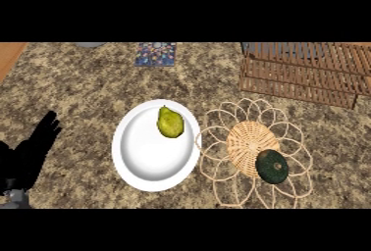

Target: Pick the tomato from the placemat and place it in the tiered shelf

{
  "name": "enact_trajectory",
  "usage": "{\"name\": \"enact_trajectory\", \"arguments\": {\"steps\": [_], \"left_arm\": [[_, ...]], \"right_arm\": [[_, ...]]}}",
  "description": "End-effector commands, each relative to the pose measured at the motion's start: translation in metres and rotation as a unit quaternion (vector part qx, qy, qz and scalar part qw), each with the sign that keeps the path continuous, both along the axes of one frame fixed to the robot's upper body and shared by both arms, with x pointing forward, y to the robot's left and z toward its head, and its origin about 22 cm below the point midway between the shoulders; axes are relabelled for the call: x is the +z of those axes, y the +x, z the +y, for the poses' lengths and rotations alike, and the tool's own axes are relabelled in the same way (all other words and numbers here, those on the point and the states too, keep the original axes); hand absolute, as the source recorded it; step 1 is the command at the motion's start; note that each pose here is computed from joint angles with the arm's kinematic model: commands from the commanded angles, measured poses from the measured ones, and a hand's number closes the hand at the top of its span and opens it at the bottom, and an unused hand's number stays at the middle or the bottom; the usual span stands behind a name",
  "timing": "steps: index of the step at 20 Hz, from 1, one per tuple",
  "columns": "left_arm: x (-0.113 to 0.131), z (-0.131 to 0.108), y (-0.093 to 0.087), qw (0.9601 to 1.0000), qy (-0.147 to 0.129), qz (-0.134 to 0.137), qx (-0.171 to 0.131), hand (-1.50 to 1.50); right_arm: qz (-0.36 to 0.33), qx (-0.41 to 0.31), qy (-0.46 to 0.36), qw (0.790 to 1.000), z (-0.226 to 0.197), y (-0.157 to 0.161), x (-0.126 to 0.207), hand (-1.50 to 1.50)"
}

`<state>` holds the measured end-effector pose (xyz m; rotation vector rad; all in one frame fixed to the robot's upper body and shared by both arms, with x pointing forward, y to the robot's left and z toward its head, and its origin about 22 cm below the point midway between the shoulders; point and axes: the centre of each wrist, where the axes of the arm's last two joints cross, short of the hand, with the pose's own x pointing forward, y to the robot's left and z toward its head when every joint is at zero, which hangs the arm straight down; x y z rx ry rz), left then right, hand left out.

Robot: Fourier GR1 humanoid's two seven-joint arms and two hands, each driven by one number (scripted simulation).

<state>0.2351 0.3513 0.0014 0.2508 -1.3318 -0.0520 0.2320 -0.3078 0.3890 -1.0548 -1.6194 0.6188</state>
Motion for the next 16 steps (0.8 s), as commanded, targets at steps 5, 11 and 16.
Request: {"name": "enact_trajectory", "arguments": {"steps": [5, 11, 16], "left_arm": [[-0.008, -0.014, 0.017, 1.0, 0.005, -0.002, -0.005, 0.0], [0.005, 0.0, 0.007, 1.0, 0.006, -0.001, -0.008, 0.0], [-0.001, 0.011, -0.001, 1.0, 0.0, -0.005, 0.0, 0.0]], "right_arm": [[0.017, -0.049, -0.027, 0.998, 0.001, 0.044, 0.005, 1.5], [0.012, -0.071, -0.05, 0.996, 0.001, 0.08, -0.01, 1.5], [0.018, -0.071, -0.033, 0.997, -0.029, 0.109, -0.037, 1.5]]}}
